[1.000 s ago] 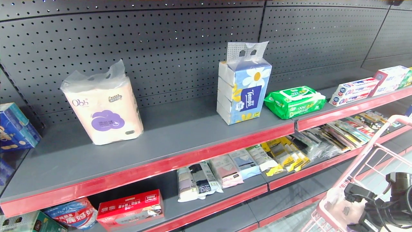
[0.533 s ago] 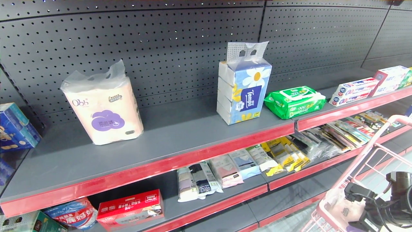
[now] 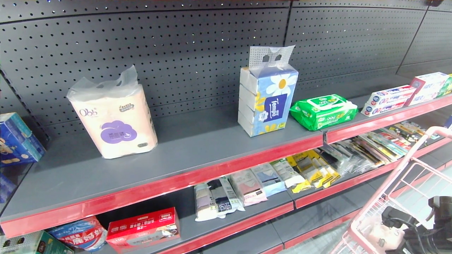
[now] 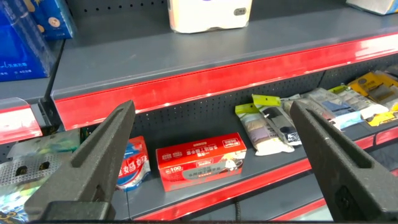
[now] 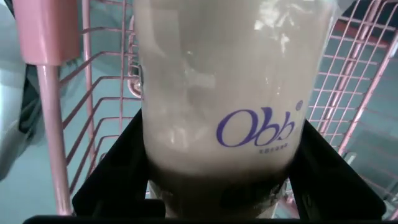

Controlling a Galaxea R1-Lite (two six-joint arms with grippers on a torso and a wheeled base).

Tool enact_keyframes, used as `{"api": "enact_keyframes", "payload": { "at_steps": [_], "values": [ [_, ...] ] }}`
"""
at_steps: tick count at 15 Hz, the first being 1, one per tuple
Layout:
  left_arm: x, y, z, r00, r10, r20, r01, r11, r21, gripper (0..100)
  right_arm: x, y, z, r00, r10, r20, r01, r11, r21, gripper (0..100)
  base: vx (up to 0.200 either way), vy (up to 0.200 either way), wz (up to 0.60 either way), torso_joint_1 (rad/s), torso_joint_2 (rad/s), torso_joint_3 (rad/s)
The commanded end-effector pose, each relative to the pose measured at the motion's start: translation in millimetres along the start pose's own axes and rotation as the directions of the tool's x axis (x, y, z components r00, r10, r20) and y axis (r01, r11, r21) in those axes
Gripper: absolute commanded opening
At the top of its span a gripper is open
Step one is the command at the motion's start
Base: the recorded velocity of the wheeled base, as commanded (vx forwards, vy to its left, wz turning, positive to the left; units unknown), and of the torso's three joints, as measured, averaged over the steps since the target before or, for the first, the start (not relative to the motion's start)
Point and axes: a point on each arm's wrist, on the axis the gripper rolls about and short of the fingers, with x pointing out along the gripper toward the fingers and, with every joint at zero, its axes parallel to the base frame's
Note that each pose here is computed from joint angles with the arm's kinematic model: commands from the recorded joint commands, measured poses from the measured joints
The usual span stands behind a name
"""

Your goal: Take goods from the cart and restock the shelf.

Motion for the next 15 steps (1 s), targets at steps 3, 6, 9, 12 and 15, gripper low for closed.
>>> {"api": "enact_keyframes", "payload": {
  "at_steps": [3, 6, 9, 12, 15],
  "values": [
    [0.0, 0.0, 0.0, 1.0, 0.001, 0.0, -0.001, 1.0, 0.0, 100, -18.5, -7.0, -8.1, 0.998, -0.061, -0.007, 0.061, 0.994, 0.09, 0, 0.0, 0.0, 0.0, 0.0, 0.0, 0.0],
    [0.0, 0.0, 0.0, 1.0, 0.001, 0.0, -0.001, 1.0, 0.0, 100, -28.5, -13.2, -15.7, 0.994, -0.105, -0.014, 0.105, 0.986, 0.131, 0, 0.0, 0.0, 0.0, 0.0, 0.0, 0.0],
    [0.1, 0.0, 0.1, 1.0, 0.001, -0.001, -0.001, 1.0, 0.0, 100, -45.0, -25.6, -21.7, 0.982, -0.19, -0.011, 0.189, 0.968, 0.166, 0, 0.0, 0.0, 0.0, 0.0, 0.0, 0.0],
    [0.1, 0.0, 0.1, 1.0, 0.001, -0.001, -0.001, 1.0, 0.0, 100, -70.1, -43.7, -27.2, 0.949, -0.315, -0.009, 0.31, 0.926, 0.214, 0, 0.0, 0.0, 0.0, 0.0, 0.0, 0.0],
    [0.1, 0.0, 0.1, 1.0, 0.001, -0.001, -0.001, 1.0, 0.0, 100, -91.2, -50.9, -37.3, 0.919, -0.394, -0.025, 0.388, 0.887, 0.252, 0, 0.0, 0.0, 0.0, 0.0, 0.0, 0.0]
  ]
}}
